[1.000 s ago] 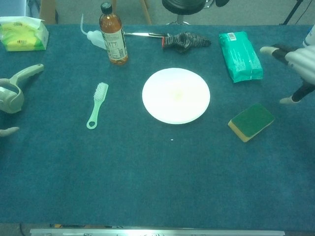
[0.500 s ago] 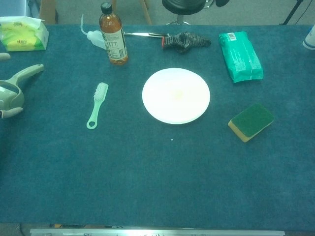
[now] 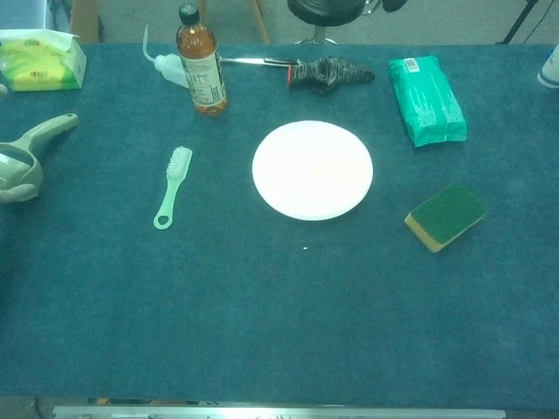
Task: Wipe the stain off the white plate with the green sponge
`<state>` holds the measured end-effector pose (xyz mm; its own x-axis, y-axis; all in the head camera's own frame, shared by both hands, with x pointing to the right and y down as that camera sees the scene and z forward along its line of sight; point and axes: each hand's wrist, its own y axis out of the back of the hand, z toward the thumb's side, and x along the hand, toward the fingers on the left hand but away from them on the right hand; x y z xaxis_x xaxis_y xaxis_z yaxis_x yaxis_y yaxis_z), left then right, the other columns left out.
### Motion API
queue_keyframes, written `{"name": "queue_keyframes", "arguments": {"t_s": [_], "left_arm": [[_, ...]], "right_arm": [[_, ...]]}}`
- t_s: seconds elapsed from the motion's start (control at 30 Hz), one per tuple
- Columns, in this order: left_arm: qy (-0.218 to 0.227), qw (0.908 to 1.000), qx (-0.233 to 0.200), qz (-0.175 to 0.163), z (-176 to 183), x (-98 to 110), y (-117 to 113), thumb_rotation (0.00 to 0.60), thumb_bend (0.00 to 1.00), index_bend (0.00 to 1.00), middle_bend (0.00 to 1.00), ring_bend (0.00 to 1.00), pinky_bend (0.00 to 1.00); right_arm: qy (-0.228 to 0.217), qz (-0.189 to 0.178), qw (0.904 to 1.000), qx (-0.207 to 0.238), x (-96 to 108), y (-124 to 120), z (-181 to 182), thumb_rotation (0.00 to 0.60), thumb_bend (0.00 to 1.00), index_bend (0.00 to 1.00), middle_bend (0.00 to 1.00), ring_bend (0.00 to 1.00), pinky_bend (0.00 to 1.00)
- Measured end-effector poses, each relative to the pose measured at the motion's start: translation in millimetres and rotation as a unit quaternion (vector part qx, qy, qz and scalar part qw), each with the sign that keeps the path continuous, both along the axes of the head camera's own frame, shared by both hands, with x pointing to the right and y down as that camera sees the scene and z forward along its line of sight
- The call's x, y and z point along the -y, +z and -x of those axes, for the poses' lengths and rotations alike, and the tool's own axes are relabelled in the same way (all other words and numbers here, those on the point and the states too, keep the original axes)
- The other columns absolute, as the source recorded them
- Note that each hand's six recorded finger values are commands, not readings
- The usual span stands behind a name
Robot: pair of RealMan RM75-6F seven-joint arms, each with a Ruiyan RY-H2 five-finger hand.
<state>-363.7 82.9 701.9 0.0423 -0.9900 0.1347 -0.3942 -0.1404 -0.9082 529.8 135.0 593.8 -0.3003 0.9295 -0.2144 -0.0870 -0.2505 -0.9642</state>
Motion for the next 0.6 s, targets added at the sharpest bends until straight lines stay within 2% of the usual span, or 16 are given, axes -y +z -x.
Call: {"name": "queue_keyframes", "arguments": {"t_s": [0.23,0.43,0.6], "left_arm": [[-0.002,1.0000,0.006,0.002,0,-2,3,0.600,0.09,0.11,0.00,0.04,0.28],[0.001,1.0000,0.002,-0.002,-1,-2,2,0.600,0.09,0.11,0.00,0.04,0.28],[0.001,1.0000,0.000,-0.002,-1,-3,2,0.600,0.09,0.11,0.00,0.04,0.28]], "right_arm": [[0.053,-0.019,0.9983,0.014,-26,0,-20,0.600,0.00,0.04,0.24,0.18,0.51],[0.058,-0.029,0.9978,0.013,-33,-3,-22,0.600,0.00,0.05,0.24,0.18,0.51],[0.084,-0.045,0.9954,0.011,-47,-11,-29,0.600,0.00,0.05,0.24,0.18,0.51]]}}
